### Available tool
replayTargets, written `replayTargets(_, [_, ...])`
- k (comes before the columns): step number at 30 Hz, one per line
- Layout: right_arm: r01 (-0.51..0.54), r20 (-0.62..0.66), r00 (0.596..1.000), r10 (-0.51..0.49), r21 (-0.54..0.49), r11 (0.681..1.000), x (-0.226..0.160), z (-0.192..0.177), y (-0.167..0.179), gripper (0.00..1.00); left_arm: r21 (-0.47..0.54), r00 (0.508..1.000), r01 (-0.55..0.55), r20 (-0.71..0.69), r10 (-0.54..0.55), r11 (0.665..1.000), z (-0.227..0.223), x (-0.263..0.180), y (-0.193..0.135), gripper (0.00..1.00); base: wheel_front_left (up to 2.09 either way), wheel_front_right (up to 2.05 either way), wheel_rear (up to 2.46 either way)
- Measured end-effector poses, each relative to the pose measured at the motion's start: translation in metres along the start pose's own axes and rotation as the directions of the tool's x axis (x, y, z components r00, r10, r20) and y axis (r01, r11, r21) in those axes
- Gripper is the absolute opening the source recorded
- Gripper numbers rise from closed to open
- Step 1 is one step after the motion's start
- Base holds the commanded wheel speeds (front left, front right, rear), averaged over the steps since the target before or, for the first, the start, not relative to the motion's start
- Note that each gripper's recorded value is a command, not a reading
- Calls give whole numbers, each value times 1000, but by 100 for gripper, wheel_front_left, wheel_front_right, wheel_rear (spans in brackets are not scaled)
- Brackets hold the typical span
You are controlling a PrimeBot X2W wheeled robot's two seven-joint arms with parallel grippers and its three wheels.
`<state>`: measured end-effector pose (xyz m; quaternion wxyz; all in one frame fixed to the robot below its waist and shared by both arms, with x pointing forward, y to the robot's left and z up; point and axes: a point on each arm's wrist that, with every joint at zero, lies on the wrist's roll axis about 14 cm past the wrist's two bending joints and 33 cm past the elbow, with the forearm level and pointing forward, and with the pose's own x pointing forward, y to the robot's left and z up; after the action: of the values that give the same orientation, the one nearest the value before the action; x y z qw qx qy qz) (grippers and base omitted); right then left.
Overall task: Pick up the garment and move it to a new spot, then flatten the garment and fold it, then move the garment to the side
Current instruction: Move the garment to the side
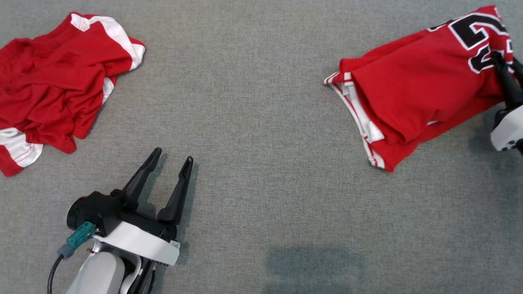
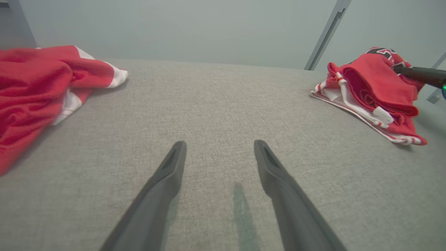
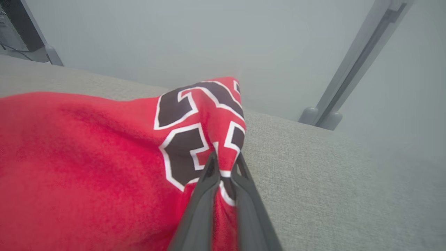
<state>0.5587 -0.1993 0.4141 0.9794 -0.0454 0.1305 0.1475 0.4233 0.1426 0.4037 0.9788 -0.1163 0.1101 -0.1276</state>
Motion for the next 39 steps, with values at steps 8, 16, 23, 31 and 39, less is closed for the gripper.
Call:
replayTargets(8, [123, -25, 992, -126, -99, 987, 8, -3, -63, 0, 19, 999, 24, -35, -23, 1000, -14, 15, 5, 100, 0, 0, 0])
replayTargets(16, [269, 14, 962, -271, -193, 944, 1, 17, -136, 0, 33, 998, 37, -56, -35, 999, -22, 22, 14, 100, 0, 0, 0])
replayTargets(23, [340, 34, 938, -345, -280, 898, -9, 31, -177, 0, 42, 996, 63, -62, -61, 997, -26, 29, 14, 100, 0, 0, 0])
replayTargets(31, [386, 47, 917, -396, -355, 852, -19, 42, -205, 0, 50, 993, 95, -69, -92, 994, -30, 37, 12, 100, 0, 0, 0])
replayTargets(39, [362, -87, 896, -435, -425, 830, -19, -2, -209, 0, 55, 991, 121, -65, -117, 991, -31, 45, 11, 100, 0, 0, 0])
